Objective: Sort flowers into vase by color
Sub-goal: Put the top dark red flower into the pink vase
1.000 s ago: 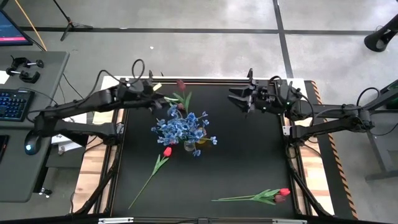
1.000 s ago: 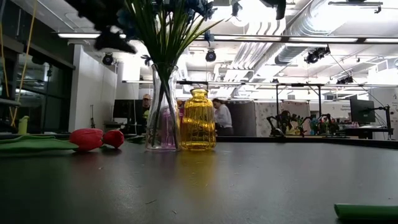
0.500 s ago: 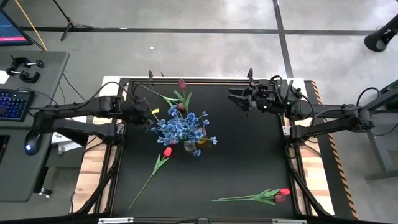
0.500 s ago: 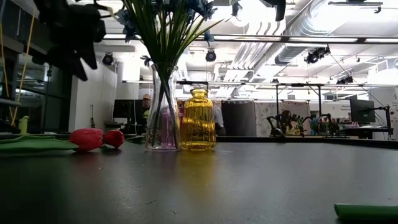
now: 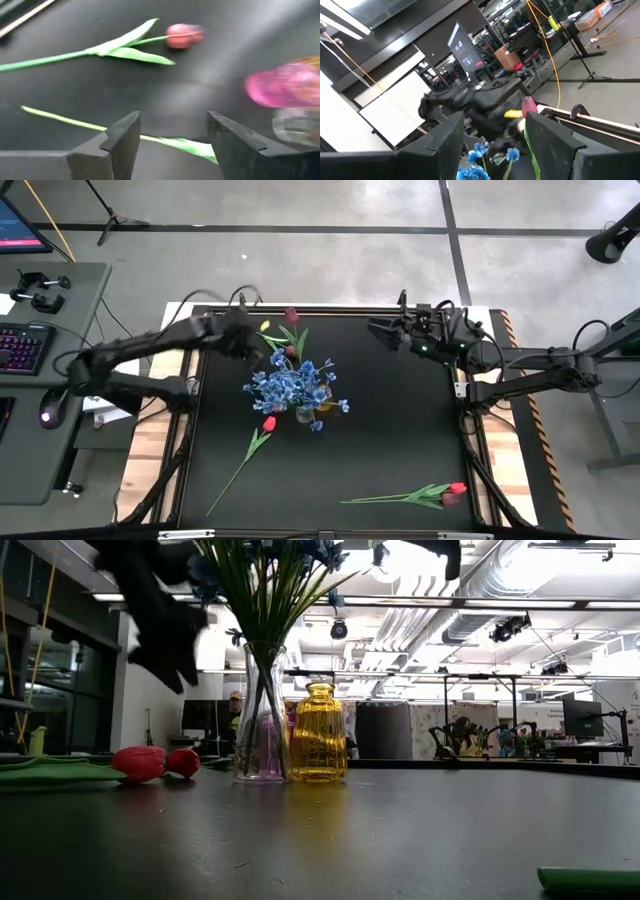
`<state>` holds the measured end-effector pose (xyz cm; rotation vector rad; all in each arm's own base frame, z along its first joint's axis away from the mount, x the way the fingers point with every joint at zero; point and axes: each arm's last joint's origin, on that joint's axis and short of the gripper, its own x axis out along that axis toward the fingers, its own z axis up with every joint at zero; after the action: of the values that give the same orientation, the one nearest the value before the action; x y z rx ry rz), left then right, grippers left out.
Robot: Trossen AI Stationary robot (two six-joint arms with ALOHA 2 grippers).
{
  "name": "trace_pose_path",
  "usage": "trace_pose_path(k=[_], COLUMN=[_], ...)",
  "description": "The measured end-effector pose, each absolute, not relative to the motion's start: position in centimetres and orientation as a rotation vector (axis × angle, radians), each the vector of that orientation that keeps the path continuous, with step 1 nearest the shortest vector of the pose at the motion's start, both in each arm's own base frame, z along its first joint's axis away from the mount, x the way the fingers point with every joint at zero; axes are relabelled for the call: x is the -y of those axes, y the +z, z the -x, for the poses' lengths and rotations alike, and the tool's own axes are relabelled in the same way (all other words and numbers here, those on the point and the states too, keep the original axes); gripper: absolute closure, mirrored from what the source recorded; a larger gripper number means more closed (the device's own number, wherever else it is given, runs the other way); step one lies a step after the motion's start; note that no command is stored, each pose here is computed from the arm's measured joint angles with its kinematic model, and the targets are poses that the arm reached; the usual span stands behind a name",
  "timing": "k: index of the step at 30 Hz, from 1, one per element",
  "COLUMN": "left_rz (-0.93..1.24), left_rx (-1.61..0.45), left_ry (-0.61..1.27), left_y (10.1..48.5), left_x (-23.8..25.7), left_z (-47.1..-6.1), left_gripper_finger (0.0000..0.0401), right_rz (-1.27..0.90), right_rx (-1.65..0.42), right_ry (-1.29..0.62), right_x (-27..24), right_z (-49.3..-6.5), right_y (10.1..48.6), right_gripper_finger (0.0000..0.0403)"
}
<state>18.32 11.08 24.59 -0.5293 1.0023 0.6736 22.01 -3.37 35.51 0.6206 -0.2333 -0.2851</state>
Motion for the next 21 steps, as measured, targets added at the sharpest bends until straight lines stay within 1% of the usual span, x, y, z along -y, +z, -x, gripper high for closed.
trace_pose_path(k=[3,5,8,10,14,21], left_rz=[0.475,0.411,0.249,0.116,-0.093,-0.206], left_rx=[-1.180,-1.299,-1.417,-1.493,-1.579,-1.619], left_ry=[0.644,0.576,0.428,0.366,0.334,0.166], left_y=[23.1,21.8,20.2,19.3,18.2,15.6], left_x=[-14.7,-16.4,-18.4,-19.3,-20.8,-22.4], left_z=[-19.4,-20.0,-21.3,-22.1,-23.6,-24.3], left_gripper_finger=[0.0204,0.0209,0.0212,0.0213,0.0213,0.0213], right_rz=[-0.620,-0.620,-0.619,-0.619,-0.626,-0.626], right_rx=[0.217,0.206,0.187,0.181,0.170,0.166], right_ry=[-0.290,-0.294,-0.300,-0.302,-0.305,-0.307], right_x=[3.4,3.4,3.5,3.5,3.5,3.5], right_z=[-22.3,-22.5,-22.7,-22.8,-23.1,-23.2], right_y=[35.2,35.1,34.8,34.6,34.4,34.3], right_gripper_finger=[0.0199,0.0199,0.0199,0.0199,0.0199,0.0199])
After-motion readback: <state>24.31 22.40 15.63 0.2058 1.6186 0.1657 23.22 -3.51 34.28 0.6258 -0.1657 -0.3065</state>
